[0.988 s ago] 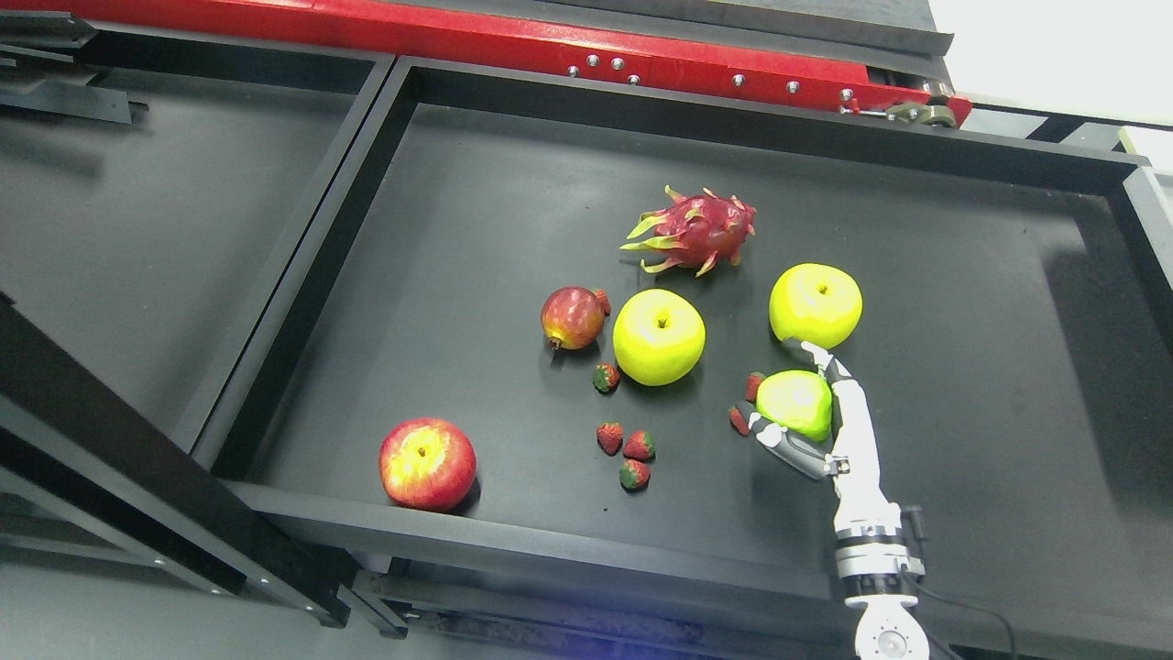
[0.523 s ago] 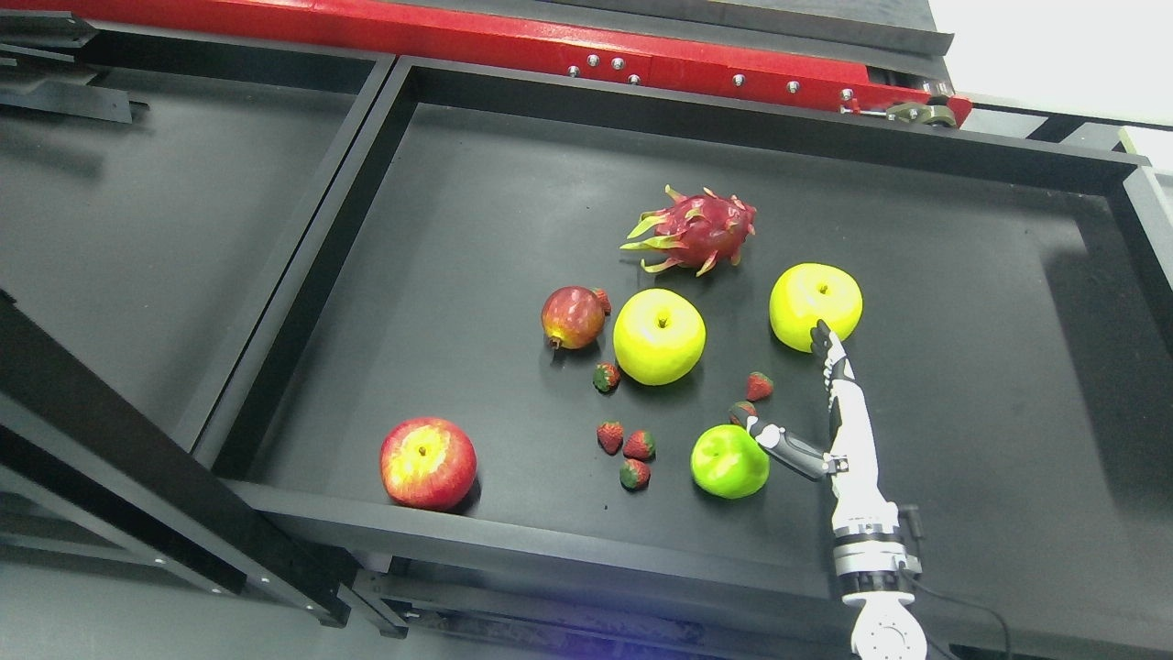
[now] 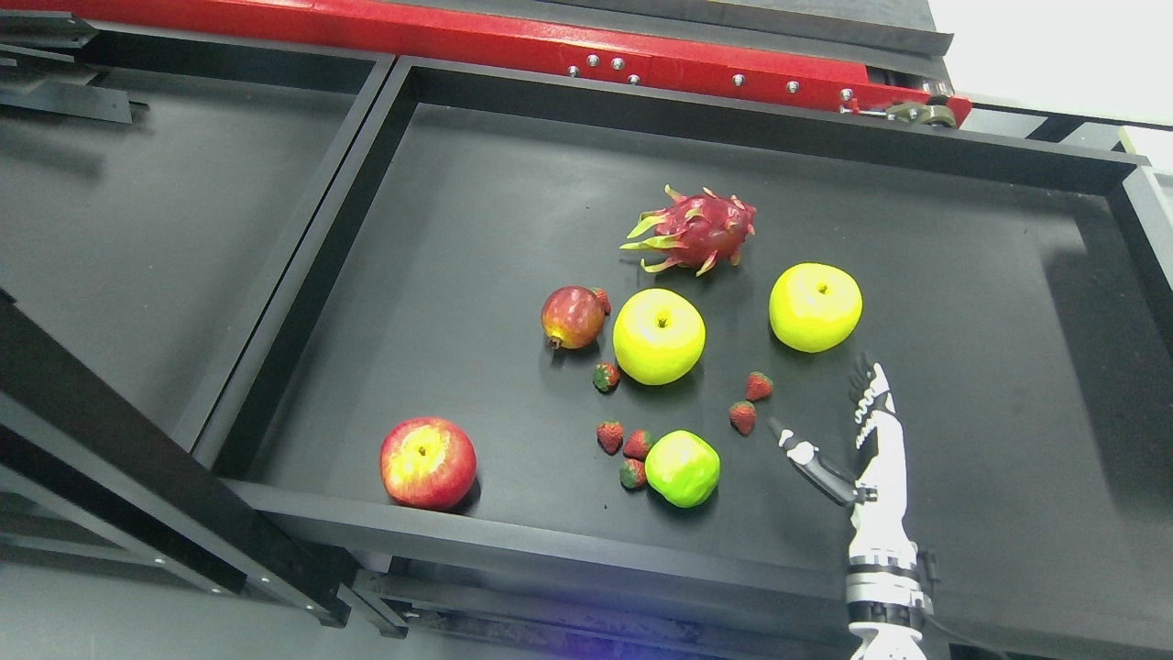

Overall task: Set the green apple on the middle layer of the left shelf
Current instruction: 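Withdraw the open right hand from the apple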

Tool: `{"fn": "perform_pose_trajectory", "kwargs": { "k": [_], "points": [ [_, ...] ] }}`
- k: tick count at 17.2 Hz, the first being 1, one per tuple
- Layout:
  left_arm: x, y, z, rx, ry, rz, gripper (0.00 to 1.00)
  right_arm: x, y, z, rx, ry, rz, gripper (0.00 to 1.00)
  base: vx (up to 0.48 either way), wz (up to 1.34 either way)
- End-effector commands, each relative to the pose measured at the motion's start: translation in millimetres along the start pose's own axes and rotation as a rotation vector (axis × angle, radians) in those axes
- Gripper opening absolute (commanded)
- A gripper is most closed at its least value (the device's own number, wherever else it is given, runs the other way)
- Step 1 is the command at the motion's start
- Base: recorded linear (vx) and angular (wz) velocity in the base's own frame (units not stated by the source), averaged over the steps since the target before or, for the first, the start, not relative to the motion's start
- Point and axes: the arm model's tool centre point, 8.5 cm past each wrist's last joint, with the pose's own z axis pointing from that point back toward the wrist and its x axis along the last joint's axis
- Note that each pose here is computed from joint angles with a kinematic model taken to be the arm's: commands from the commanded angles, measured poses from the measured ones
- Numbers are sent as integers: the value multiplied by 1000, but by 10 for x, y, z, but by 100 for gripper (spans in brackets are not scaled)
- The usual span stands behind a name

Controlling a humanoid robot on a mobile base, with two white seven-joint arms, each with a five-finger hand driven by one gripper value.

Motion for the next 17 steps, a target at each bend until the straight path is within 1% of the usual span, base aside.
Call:
{"fn": "perform_pose_trajectory", "kwargs": {
  "k": [1, 3, 7, 8, 17],
  "points": [
    [-54, 113, 24, 18, 8, 0, 100, 56, 62, -12, 2, 2, -123, 100, 0, 0],
    [-55, 113, 24, 18, 9, 1, 100, 121, 83, -103, 5, -21, -128, 100, 0, 0],
    [-55, 113, 24, 18, 9, 1, 100, 160, 261, -115, 58, -29, -136, 100, 0, 0],
    [-55, 113, 24, 18, 9, 1, 100, 162, 277, -112, 62, -30, -141, 100, 0, 0],
    [-54, 113, 24, 18, 8, 0, 100, 151, 305, -95, 70, -26, -139, 100, 0, 0]
  ]
}}
